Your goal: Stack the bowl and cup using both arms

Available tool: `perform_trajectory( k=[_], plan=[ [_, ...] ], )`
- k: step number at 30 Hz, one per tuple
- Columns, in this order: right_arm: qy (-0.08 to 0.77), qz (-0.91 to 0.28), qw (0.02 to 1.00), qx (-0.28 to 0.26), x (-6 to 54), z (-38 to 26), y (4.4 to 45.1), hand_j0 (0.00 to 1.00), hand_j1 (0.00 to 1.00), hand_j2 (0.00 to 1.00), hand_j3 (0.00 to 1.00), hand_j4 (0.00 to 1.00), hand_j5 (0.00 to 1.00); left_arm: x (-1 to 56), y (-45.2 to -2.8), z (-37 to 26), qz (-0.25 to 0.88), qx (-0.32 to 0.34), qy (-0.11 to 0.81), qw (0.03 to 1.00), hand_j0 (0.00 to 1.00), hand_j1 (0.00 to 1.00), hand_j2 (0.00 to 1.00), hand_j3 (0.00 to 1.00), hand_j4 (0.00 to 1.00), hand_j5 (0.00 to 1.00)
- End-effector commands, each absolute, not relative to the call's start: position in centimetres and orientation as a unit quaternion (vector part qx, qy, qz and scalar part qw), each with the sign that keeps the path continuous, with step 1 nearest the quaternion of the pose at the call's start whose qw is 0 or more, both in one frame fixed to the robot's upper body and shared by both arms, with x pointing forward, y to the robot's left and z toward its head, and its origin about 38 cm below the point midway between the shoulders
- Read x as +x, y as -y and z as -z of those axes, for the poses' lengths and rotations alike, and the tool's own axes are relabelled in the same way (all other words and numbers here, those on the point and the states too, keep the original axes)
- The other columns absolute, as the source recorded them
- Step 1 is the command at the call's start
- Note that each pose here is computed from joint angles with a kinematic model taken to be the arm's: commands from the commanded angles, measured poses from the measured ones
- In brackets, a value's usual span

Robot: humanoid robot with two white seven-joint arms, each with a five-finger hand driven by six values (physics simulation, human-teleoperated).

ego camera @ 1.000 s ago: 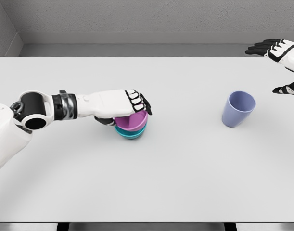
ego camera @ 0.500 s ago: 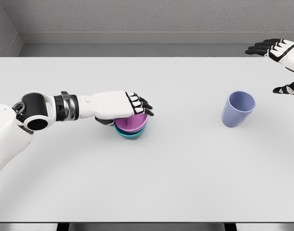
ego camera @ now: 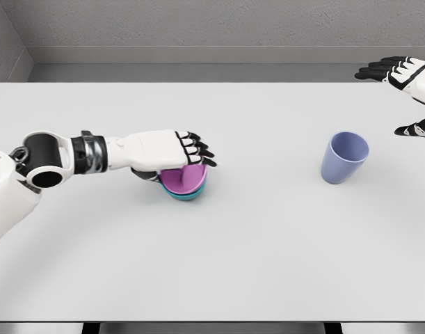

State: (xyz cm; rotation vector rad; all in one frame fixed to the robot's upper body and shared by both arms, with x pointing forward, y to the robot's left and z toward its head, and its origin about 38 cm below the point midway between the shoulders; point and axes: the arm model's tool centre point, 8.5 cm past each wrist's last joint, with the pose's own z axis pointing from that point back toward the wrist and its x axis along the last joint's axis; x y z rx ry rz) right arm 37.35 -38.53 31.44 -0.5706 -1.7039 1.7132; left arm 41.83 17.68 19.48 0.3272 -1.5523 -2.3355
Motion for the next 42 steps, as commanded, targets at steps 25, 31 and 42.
perform_trajectory(
  k=[25,31,42],
  plan=[
    [0.525,-0.741,0.352,-0.227,38.1,-30.6,39.0,1.00,1.00,1.00,1.00,1.00,1.00,44.2,-33.0,-22.4,0.753,0.124,0.551,0.338,1.00,1.00,1.00,1.00,1.00,1.00],
    [0.511,-0.756,0.346,-0.219,39.8,-30.9,37.8,1.00,1.00,1.00,1.00,1.00,1.00,44.4,-34.1,-22.1,0.746,0.125,0.549,0.357,1.00,1.00,1.00,1.00,1.00,1.00],
    [0.509,-0.765,0.332,-0.215,43.0,-30.3,35.3,1.00,1.00,1.00,1.00,1.00,1.00,45.0,-35.4,-22.1,0.740,0.135,0.543,0.373,1.00,1.00,1.00,1.00,1.00,1.00]
  ],
)
